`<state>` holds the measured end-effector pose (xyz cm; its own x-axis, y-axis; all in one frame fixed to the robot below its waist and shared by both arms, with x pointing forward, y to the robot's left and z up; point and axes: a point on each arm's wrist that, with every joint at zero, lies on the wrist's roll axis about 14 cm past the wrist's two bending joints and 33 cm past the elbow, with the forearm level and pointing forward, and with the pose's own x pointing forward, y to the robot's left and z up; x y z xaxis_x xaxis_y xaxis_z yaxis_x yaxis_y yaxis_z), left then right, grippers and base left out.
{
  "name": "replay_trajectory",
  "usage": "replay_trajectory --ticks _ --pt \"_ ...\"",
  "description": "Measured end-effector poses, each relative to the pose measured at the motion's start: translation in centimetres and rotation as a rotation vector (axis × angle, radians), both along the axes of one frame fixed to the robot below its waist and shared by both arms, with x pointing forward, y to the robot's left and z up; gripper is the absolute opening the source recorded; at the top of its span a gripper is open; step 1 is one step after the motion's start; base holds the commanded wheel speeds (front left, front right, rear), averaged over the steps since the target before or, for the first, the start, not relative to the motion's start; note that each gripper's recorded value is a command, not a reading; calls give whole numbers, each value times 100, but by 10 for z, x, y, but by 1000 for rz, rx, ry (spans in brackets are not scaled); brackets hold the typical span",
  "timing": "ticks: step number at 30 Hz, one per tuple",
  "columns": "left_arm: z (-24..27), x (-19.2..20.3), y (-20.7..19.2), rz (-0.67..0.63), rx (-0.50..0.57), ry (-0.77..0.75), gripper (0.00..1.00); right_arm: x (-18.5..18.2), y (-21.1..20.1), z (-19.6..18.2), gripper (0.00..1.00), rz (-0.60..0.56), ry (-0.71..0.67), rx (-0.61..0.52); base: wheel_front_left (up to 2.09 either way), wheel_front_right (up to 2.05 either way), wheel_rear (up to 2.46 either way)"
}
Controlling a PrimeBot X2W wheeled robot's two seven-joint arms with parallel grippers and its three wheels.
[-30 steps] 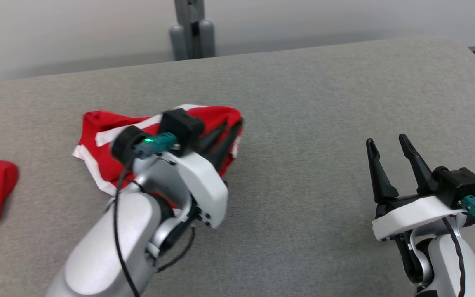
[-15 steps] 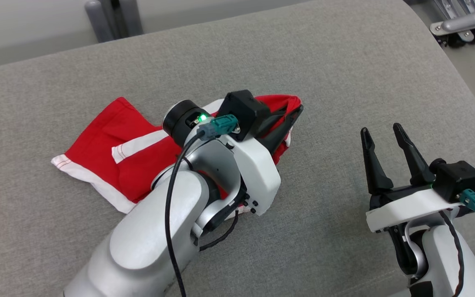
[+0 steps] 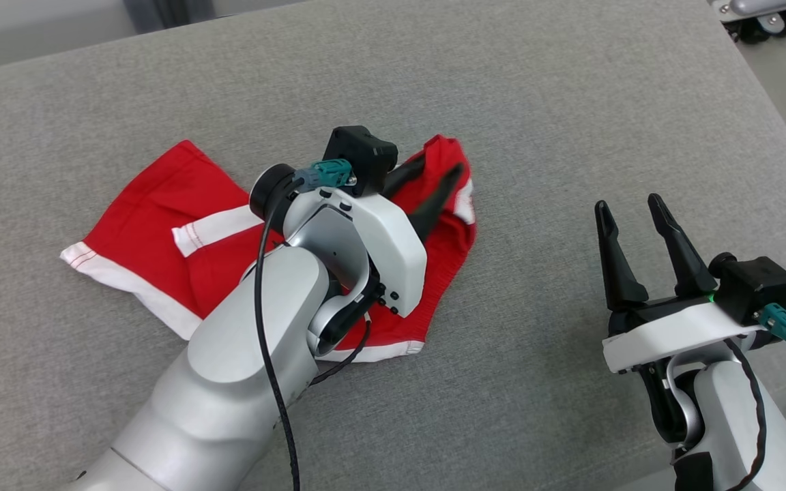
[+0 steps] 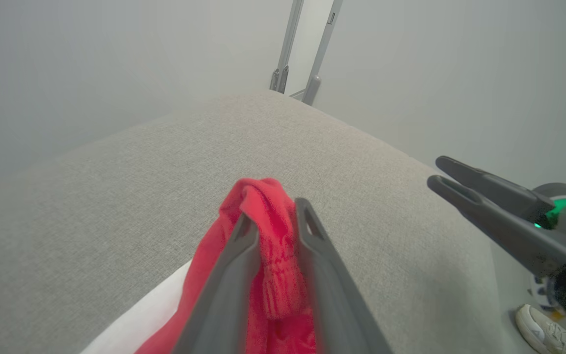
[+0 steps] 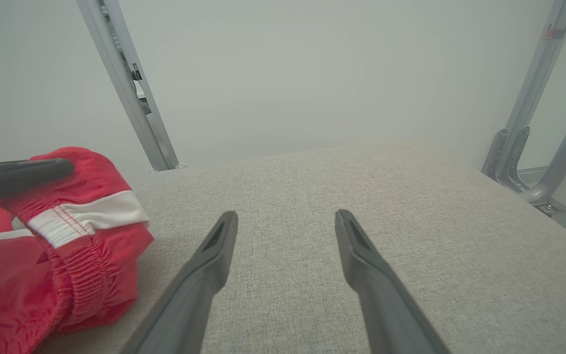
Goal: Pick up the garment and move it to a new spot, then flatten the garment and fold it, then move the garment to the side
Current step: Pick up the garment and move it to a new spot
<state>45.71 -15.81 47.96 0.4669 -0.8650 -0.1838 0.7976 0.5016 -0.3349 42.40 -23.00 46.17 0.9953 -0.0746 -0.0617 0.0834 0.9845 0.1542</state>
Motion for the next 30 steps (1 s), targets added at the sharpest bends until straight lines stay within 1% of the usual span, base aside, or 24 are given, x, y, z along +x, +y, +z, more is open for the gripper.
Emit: replay_trajectory --ticks 7,8,12,19,25,30 --pt "30 11 12 48 -75 -72 100 10 10 4 100 32 -18 -8 0 0 0" --pt "41 21 26 106 -97 -106 100 13 14 7 100 41 -30 -9 0 0 0" --pt "55 46 71 257 -113 -172 100 18 22 15 100 62 -56 -9 0 0 0" --pt "73 68 161 535 -144 -274 100 24 39 30 100 106 -101 -5 0 0 0" --pt "80 64 237 744 -134 -336 100 24 51 46 100 137 -141 -7 0 0 0" --pt "80 45 289 875 -98 -369 100 22 61 59 100 163 -171 -5 0 0 0"
